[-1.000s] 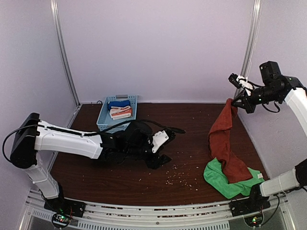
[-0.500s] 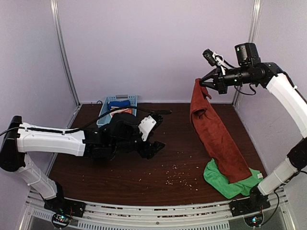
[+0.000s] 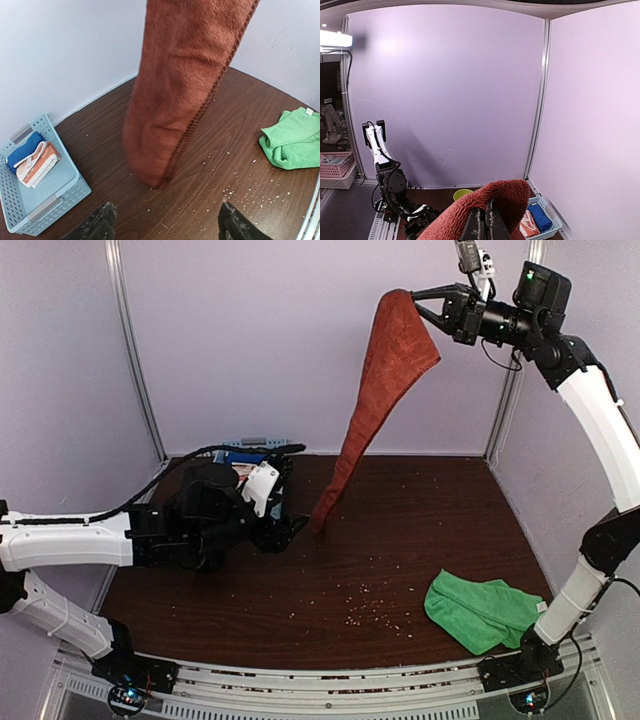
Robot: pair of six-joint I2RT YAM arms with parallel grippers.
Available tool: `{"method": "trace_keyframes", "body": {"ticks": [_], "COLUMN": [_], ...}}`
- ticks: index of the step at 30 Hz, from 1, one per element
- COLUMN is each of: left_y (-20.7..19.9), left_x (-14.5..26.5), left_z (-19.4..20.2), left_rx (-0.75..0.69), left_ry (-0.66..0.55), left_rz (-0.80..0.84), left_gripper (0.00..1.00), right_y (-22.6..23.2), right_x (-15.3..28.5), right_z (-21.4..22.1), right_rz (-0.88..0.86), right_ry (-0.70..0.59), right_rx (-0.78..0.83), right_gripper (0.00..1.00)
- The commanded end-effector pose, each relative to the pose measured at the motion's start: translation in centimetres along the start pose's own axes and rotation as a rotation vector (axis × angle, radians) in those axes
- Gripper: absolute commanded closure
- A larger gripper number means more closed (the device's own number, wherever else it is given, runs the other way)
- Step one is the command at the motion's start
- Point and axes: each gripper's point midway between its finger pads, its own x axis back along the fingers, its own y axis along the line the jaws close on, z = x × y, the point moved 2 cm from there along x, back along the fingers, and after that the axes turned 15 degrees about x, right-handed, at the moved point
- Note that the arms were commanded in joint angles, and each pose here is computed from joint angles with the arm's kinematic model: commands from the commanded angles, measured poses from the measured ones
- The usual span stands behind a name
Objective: Roll the towels
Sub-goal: Put down the towel at the center of the board.
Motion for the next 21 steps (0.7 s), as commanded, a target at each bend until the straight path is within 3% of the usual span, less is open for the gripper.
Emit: {"method": "trace_keyframes", "body": {"ticks": [1,5,8,11,15,21], "left_y": [1.6,2.4,3.3,4.4,6.9,10.6], "left_x": [-0.2,-0.3,-0.3,-0.4,-1.8,-5.0], "left_z": [-0.4,0.3,1.4,2.3,4.6,10.3], "left_rx": [-0.008,-0.036,-0.048,-0.032,0.009,0.103], "left_ry": [-0.031,-0.012,0.013,0.038,0.147,0.394], "left_rz": [-0.051,-0.074,-0.092,-0.097,-0.165,-0.303], "left_gripper": [0.28,0.28,0.28,0.28,0.32,0.55], "right_y": [-3.6,-5.6,-4.1,-2.8,0.6,4.2], "right_x": [2.4,8.6,14.0,19.3,21.8,22.4], "right_z": [2.8,13.7,25.5,34.0,37.0,39.9], "right_rz": [0.064,0.2,0.273,0.334,0.277,0.3], "right_ry": [0.018,0.193,0.509,0.844,1.033,1.196], "right_rx": [-0.077,-0.177,-0.224,-0.275,-0.351,-0.242], "right_gripper": [1.0,0.98,0.66,0.54,0.45,0.56]}}
